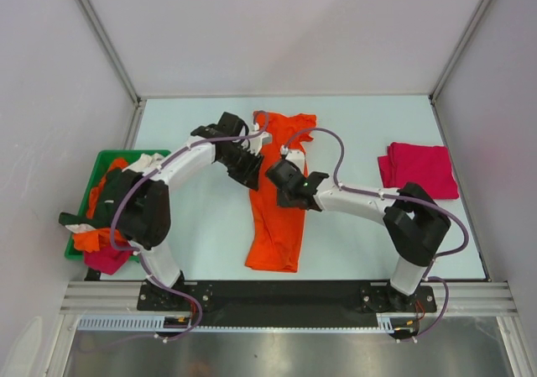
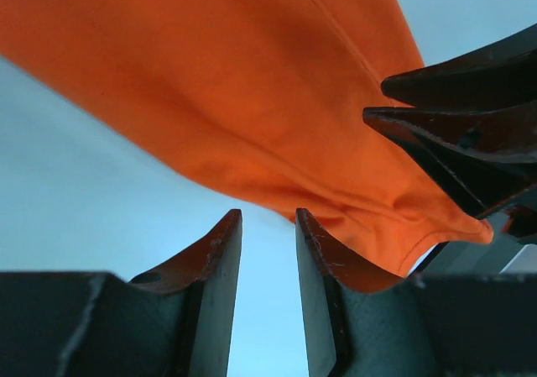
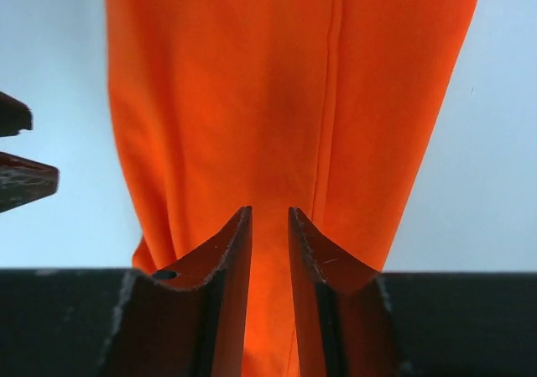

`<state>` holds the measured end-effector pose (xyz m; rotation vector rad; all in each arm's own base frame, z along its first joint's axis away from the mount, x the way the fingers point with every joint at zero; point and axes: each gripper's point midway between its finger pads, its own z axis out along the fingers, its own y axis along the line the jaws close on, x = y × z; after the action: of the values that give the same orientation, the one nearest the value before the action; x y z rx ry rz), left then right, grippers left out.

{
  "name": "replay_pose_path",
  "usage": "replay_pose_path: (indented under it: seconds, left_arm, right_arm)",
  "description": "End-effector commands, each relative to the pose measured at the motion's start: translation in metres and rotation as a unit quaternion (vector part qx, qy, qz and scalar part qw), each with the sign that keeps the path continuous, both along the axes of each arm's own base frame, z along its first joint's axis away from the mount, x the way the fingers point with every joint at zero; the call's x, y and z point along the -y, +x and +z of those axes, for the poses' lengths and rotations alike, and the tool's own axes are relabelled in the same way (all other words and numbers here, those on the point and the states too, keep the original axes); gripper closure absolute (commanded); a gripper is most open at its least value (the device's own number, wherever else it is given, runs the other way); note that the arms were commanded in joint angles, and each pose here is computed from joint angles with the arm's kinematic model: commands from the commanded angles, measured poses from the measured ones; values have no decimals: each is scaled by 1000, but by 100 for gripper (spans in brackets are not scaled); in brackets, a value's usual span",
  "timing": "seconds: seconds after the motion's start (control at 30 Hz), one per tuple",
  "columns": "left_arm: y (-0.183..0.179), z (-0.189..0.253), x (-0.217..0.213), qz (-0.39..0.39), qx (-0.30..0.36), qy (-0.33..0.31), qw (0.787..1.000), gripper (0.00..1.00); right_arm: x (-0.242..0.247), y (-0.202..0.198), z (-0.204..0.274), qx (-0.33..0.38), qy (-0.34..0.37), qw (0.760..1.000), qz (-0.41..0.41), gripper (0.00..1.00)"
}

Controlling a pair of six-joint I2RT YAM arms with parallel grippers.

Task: Fold and stack the t-shirts
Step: Rotate the tshirt 90 degrees

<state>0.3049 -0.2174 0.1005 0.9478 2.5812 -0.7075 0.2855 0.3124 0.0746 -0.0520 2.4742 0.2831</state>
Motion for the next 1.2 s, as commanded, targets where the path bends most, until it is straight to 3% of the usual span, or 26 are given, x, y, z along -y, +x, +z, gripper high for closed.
replay_pose_path:
  seconds: [0.0, 0.37, 0.93, 1.17]
  left_arm:
    - [7, 17, 20, 8, 20, -68, 997, 62]
    - [-12, -30, 31, -14, -34, -25, 999, 62]
    - [-70, -99, -43, -55, -134, 157, 977, 68]
    - [-85, -112, -61, -62, -159, 196, 966, 69]
  right_arm:
    - [-1, 9, -10, 10, 17, 998, -54, 72]
    - [3, 0, -57, -34, -14, 997, -74, 74]
    - [34, -6, -86, -82, -58, 986, -136, 73]
    - [63, -17, -101, -113, -83, 976, -166, 72]
